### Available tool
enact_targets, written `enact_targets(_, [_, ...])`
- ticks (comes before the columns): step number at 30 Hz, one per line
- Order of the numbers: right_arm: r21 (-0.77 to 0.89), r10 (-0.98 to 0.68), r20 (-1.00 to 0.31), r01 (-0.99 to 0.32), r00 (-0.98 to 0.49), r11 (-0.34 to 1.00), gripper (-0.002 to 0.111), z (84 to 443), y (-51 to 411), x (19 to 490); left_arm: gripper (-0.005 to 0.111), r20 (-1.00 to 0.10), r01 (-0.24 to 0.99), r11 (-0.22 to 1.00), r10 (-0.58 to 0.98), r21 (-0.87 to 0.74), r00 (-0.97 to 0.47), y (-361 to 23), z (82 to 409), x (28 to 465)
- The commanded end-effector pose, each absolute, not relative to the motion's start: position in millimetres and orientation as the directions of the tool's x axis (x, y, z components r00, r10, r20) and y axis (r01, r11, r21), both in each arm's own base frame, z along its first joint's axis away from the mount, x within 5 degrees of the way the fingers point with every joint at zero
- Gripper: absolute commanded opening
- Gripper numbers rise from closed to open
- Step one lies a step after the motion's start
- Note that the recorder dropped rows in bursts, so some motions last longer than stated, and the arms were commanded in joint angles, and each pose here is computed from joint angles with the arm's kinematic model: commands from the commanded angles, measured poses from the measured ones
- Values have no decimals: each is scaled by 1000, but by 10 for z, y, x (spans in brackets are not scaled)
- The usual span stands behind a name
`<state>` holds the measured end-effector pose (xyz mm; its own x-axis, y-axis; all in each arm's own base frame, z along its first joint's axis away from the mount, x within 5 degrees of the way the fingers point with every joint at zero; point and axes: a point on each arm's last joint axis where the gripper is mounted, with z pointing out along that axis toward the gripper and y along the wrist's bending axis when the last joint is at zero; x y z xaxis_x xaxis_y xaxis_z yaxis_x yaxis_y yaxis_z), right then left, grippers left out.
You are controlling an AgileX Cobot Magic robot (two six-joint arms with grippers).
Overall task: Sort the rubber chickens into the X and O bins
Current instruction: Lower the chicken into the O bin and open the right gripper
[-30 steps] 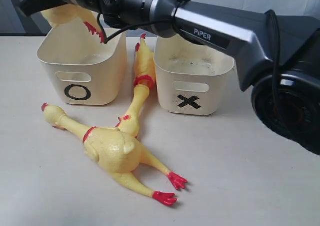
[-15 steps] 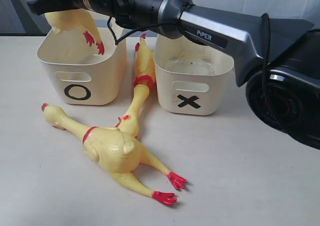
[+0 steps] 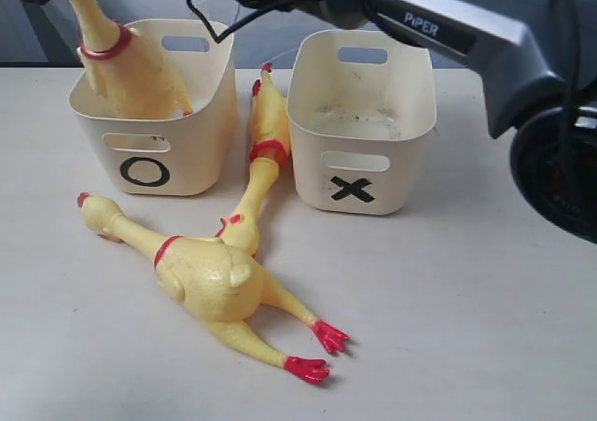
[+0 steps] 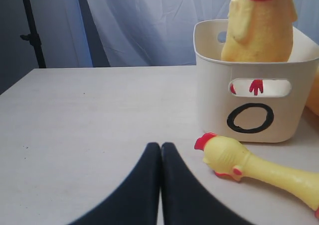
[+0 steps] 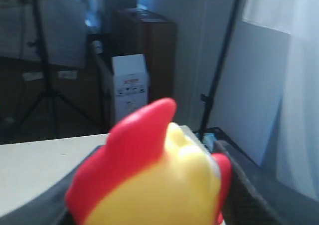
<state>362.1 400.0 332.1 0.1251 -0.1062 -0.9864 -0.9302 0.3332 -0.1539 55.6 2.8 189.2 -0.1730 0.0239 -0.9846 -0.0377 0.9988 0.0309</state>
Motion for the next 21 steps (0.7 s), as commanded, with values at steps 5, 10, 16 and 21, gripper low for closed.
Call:
enact_targets(5, [-201, -94, -979, -949, 183, 242, 54, 3683, 3865, 3440, 0, -988, -35, 999, 20, 25, -151, 25, 1916, 554])
enact_targets(10, [-189, -101, -982, -893, 162, 409, 60, 3665, 3776, 3651, 0, -988, -35, 999, 20, 25, -151, 25, 1916, 554])
enact_targets(16, [-89, -81, -995, -874, 57, 478, 71, 3503, 3777, 3782, 0, -988, -35, 999, 20, 25, -151, 25, 1916, 554])
enact_targets(21, [-82, -103, -994, -877, 37, 473, 71, 3372, 3801, 3805, 0, -988, -35, 999, 20, 25, -151, 25, 1916, 554])
